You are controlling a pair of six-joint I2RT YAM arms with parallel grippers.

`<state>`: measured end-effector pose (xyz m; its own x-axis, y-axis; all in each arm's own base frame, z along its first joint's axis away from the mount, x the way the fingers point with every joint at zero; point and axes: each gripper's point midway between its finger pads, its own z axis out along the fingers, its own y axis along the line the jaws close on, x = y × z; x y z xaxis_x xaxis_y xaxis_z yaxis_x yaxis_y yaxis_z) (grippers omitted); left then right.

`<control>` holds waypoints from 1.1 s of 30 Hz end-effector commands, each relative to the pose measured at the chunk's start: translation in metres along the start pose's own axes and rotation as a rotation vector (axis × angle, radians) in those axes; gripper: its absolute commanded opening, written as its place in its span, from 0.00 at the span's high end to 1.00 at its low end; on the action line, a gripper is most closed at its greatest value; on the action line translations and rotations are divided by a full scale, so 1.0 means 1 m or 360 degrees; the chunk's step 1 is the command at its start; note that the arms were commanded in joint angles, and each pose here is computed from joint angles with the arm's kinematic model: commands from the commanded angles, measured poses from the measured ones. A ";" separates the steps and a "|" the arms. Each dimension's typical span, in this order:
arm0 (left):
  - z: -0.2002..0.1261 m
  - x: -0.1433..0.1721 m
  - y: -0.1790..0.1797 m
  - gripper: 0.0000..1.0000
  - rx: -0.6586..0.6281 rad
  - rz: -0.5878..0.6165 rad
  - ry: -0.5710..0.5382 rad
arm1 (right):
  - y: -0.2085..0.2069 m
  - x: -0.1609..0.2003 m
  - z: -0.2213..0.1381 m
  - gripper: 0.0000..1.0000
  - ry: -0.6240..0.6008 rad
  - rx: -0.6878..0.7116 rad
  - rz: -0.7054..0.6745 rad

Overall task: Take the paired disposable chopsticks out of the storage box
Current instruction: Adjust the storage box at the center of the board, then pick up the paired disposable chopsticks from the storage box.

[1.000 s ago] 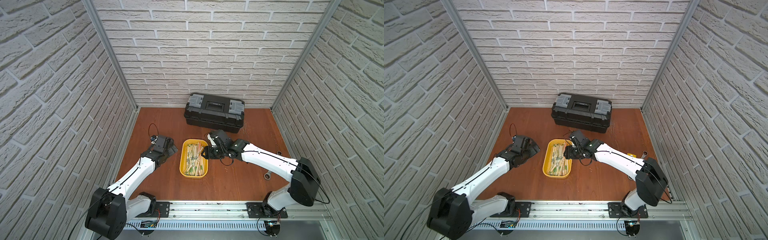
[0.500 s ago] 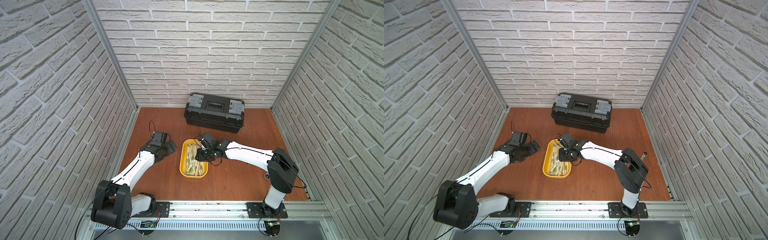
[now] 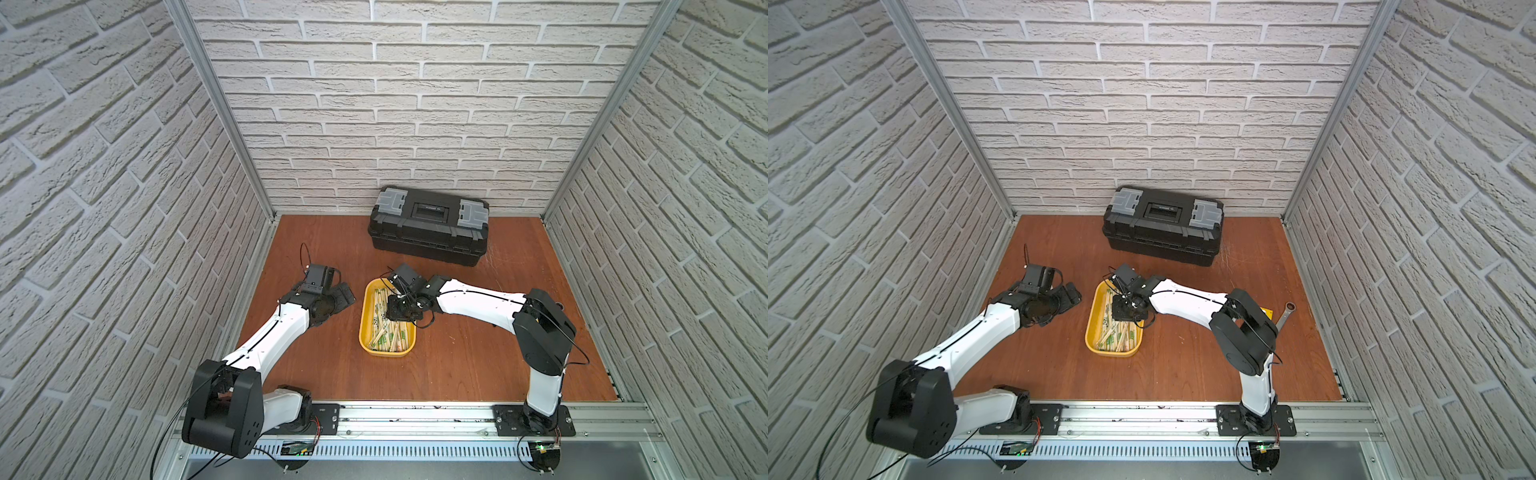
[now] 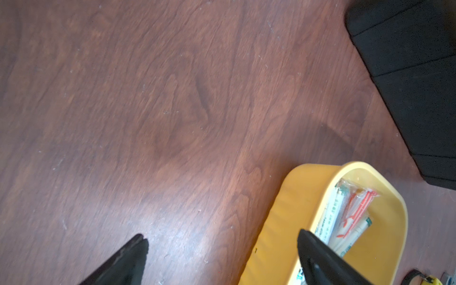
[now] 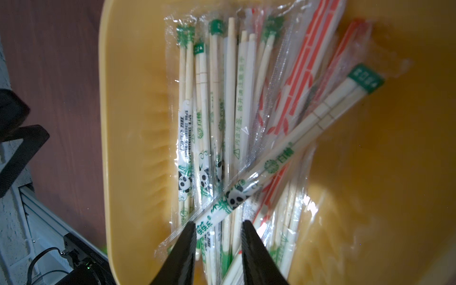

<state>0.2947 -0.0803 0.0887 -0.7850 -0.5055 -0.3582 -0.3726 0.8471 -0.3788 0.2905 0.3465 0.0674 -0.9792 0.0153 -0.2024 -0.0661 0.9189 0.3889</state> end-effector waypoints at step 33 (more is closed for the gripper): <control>0.008 0.003 -0.003 0.02 0.0063 0.0038 0.0001 | 0.001 0.000 -0.009 0.66 -0.0020 0.0024 0.0040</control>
<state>0.2954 -0.0845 0.0854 -0.7895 -0.4981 -0.3586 -0.3525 0.8463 -0.3994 0.2886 0.3435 0.0601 -0.9846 0.0322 -0.1716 -0.0335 0.9297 0.3667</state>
